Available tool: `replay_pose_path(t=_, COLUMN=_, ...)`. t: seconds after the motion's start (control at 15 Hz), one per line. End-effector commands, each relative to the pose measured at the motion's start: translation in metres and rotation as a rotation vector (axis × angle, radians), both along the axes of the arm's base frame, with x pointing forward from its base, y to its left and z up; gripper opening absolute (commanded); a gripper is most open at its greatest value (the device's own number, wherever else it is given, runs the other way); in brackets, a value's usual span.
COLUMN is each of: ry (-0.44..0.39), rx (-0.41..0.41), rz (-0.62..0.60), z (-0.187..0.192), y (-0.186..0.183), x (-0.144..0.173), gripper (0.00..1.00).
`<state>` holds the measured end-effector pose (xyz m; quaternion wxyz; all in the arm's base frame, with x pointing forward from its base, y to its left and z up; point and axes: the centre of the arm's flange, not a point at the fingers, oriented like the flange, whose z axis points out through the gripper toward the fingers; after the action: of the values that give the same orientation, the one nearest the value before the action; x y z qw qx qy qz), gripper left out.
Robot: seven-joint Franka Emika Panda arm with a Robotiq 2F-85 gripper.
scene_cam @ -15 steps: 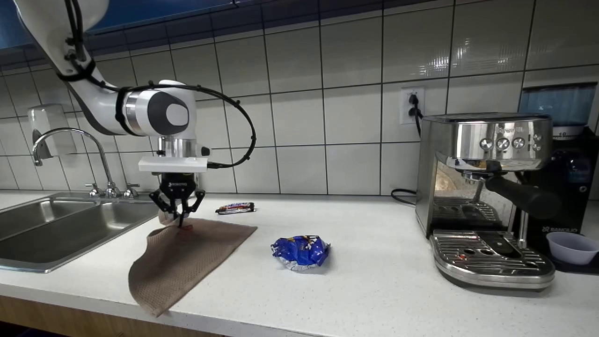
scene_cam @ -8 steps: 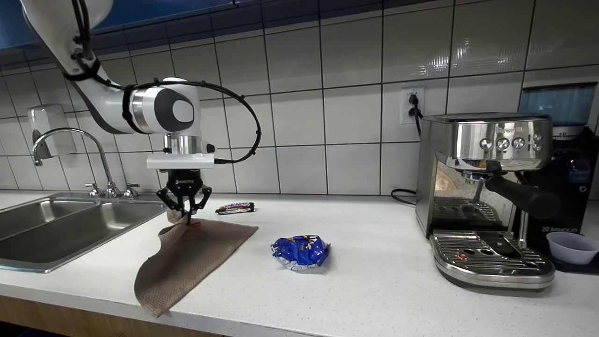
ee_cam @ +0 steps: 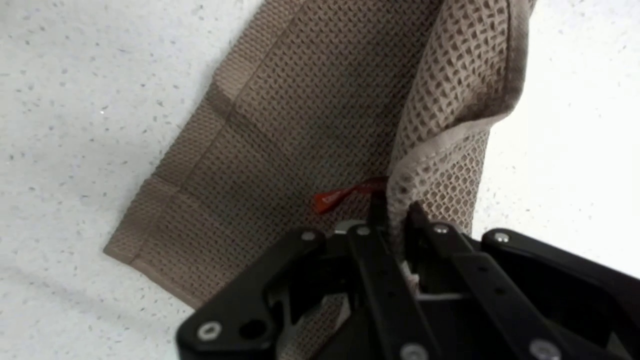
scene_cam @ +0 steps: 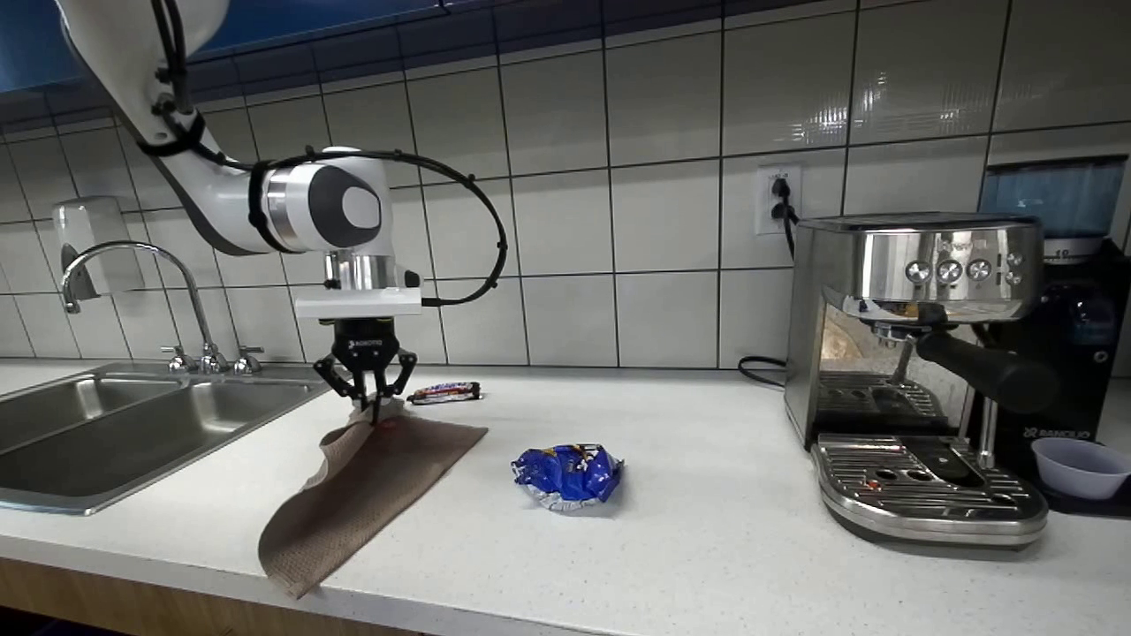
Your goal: Fold the towel into a triangle.
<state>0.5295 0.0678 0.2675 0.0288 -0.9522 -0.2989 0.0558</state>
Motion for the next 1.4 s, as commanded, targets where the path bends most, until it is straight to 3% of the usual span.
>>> replay_pose_path(t=0.0, ry=0.023, rx=-0.022, rz=0.024, z=0.002, y=-0.012, x=0.008, gripper=0.02)
replay_pose_path(t=1.33, ry=0.052, rx=-0.105, rz=0.026, z=-0.018, y=-0.027, x=0.043, gripper=0.02)
